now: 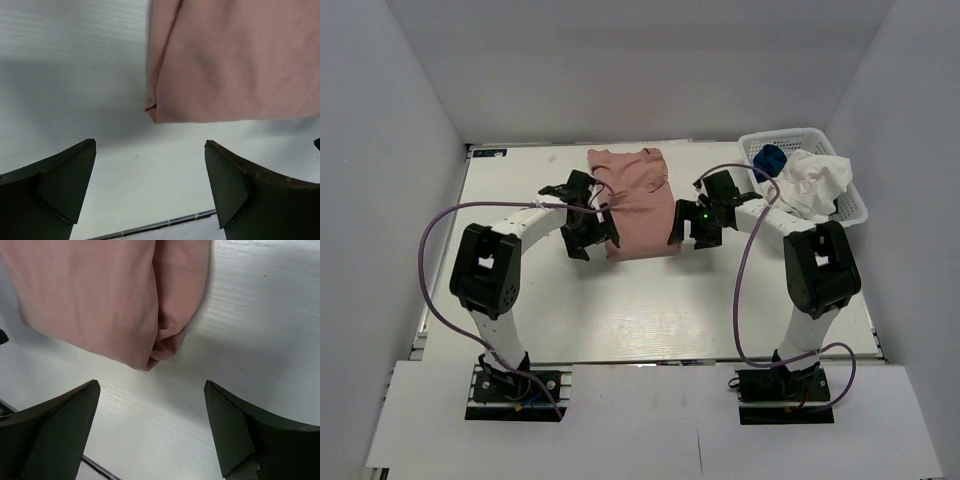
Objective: Fold and stack the t-shirts
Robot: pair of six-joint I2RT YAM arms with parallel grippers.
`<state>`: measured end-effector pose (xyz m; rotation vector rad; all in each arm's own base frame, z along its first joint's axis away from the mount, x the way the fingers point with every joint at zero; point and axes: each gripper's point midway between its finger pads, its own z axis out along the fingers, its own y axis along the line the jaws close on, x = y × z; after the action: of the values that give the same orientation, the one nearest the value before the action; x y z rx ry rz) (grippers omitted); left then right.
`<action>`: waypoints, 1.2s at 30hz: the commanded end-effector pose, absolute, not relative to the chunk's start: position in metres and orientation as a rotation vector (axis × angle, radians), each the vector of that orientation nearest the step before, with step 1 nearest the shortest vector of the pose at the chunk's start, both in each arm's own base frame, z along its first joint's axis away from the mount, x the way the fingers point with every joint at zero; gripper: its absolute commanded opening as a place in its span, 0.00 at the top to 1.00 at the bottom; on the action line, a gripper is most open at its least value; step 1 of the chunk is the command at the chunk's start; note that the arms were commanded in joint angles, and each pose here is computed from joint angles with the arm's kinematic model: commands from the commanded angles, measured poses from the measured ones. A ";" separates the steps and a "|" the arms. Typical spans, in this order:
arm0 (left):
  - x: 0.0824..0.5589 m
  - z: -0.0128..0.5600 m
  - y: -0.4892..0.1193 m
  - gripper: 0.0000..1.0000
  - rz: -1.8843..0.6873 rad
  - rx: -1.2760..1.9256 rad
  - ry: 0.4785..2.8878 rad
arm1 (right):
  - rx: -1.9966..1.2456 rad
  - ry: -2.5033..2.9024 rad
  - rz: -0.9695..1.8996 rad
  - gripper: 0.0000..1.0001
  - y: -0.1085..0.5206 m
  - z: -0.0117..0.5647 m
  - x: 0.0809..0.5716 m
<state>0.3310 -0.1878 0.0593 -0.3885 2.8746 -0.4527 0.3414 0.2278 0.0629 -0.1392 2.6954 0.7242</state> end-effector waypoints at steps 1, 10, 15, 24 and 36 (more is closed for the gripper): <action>0.345 0.060 -0.203 0.01 -0.497 -0.321 2.826 | -0.130 2.640 0.766 0.10 0.237 0.065 0.358; 0.345 0.031 -0.212 0.20 -0.482 -0.301 2.862 | -0.115 2.676 0.825 0.18 0.247 0.037 0.359; 0.344 0.018 -0.216 0.38 -0.479 -0.303 2.875 | -0.121 2.681 0.836 0.39 0.248 0.030 0.358; 0.333 0.025 -0.228 1.00 -0.554 -0.290 2.883 | -0.116 2.694 0.904 1.00 0.256 0.033 0.351; 0.215 0.112 -0.239 1.00 -0.739 -0.107 2.943 | -0.229 2.793 0.885 1.00 0.221 0.112 0.211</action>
<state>0.2503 -0.2425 0.0796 -0.1318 2.9240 -0.6455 0.2498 0.2323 0.0885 -0.2277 2.7452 0.8650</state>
